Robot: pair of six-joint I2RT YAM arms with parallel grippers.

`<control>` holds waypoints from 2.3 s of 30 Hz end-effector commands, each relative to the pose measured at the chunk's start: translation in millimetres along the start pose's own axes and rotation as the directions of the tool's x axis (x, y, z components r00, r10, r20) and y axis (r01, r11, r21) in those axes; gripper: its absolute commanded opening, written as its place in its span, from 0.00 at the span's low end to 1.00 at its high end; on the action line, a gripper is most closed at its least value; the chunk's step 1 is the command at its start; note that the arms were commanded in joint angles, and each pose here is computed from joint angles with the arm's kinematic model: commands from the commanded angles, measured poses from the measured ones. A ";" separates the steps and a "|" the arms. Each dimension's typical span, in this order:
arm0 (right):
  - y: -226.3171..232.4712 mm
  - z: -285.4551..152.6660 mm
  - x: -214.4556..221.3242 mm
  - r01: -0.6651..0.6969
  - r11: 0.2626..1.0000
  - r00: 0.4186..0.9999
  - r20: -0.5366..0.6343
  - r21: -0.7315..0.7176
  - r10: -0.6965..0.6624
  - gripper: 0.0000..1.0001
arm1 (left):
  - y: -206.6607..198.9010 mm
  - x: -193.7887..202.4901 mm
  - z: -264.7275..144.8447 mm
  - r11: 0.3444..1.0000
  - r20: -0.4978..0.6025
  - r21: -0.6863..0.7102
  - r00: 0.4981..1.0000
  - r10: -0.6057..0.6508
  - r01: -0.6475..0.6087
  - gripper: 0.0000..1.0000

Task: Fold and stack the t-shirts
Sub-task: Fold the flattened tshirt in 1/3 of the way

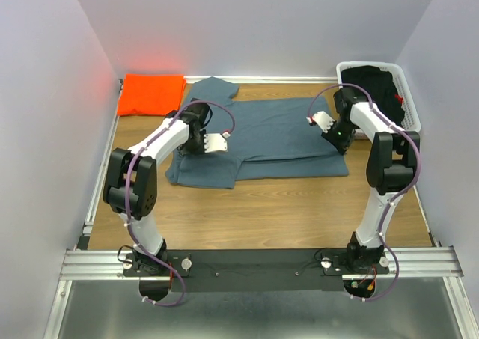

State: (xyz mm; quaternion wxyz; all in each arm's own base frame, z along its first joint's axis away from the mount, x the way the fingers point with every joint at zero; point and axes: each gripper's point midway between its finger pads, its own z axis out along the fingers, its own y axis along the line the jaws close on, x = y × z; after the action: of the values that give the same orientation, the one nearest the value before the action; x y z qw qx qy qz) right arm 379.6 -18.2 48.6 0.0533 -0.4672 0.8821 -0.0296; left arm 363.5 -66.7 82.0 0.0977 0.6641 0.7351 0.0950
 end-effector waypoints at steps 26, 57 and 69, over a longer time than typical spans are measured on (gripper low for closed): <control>53.3 -4.0 21.8 -0.559 0.736 0.784 0.046 -0.381 0.619 0.54 | -49.4 43.9 -10.3 0.757 0.330 0.416 0.692 -0.642 0.503 0.63; 78.3 26.3 80.4 -0.579 0.789 0.814 -0.100 -0.206 0.572 0.07 | -125.7 76.9 26.2 0.652 0.060 0.460 0.711 -0.701 0.603 0.00; 78.6 -42.1 50.7 -0.517 0.808 0.829 0.070 -0.282 0.555 0.45 | -108.5 68.2 -27.3 0.752 0.216 0.416 0.748 -0.628 0.512 0.45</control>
State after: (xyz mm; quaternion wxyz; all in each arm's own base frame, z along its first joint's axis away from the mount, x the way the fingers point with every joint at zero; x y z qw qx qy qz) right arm 270.0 -28.8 32.8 0.0114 -0.1866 0.9769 0.1035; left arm 241.7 -9.3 38.4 0.0939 0.3785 0.9008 -0.1909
